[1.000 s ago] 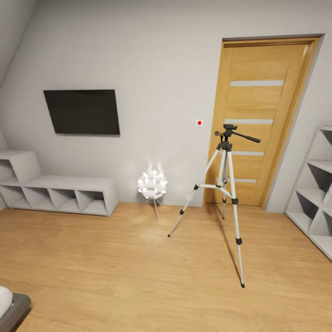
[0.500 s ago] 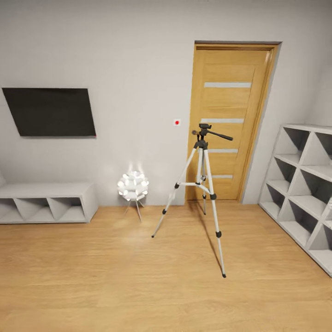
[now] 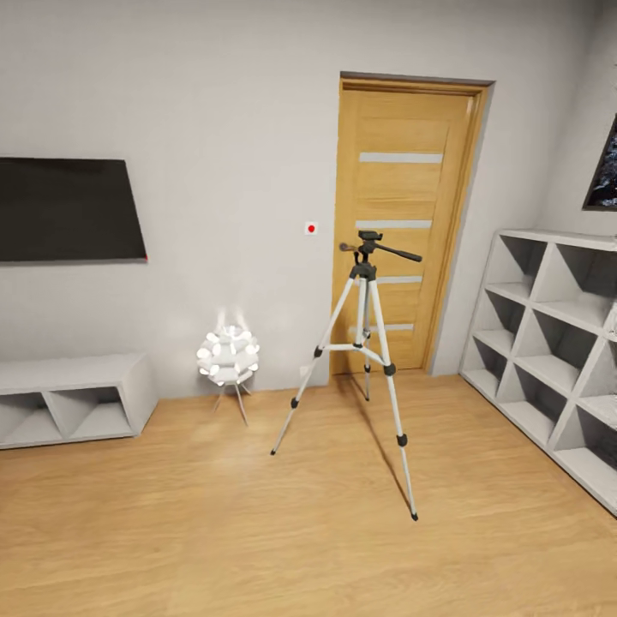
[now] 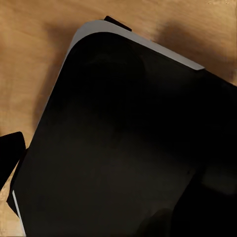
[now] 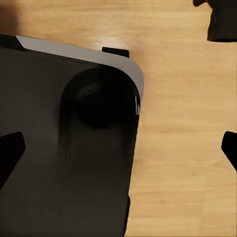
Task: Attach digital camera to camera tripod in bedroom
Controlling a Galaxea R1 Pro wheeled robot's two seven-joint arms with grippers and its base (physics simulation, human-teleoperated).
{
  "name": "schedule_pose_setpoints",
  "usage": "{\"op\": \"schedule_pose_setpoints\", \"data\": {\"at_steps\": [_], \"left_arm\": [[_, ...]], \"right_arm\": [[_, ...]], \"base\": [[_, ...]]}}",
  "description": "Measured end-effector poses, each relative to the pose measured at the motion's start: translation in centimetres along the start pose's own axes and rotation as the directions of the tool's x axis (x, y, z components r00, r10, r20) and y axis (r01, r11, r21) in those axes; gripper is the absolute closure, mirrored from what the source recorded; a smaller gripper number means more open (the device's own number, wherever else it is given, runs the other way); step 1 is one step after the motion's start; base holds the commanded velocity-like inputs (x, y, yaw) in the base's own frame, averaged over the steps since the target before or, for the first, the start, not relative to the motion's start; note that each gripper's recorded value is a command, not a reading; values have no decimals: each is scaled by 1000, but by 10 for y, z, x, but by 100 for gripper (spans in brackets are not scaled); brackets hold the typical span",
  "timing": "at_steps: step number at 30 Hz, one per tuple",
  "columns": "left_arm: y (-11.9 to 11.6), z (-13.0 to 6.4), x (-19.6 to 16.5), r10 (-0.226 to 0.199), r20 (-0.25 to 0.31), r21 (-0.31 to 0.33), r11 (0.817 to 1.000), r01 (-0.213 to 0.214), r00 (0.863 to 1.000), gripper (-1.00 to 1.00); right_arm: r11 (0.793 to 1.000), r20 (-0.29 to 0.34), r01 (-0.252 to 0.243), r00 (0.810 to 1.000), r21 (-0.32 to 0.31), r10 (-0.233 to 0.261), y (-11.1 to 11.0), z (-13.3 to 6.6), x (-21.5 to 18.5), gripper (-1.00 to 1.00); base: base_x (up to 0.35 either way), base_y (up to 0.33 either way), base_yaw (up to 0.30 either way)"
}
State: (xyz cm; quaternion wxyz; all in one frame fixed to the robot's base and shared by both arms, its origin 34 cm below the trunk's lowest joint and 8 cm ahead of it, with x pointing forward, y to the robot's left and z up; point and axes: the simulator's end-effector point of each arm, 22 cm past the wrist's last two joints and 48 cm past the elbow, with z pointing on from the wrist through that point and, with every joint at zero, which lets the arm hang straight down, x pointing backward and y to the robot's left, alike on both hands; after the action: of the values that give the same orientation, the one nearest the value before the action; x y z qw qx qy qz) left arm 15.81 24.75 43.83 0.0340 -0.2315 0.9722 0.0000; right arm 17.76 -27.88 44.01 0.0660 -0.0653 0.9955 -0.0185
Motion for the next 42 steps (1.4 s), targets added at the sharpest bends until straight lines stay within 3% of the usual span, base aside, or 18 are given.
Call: {"op": "schedule_pose_setpoints", "data": {"at_steps": [17, 42], "left_arm": [[-1, 0, 1, 1, -5, 1, 1000, -1, 1000, -100], [3, 0, 0, 0, 2, -15, 1000, 0, 1000, -100]], "right_arm": [[1000, -3, -4, 1000, -3, 4, 3, 0, 1, -100], [1000, -7, -11, 1000, 1, 11, 1, 0, 3, -100]], "base": [[275, 234, -227], [311, 146, -288]]}}
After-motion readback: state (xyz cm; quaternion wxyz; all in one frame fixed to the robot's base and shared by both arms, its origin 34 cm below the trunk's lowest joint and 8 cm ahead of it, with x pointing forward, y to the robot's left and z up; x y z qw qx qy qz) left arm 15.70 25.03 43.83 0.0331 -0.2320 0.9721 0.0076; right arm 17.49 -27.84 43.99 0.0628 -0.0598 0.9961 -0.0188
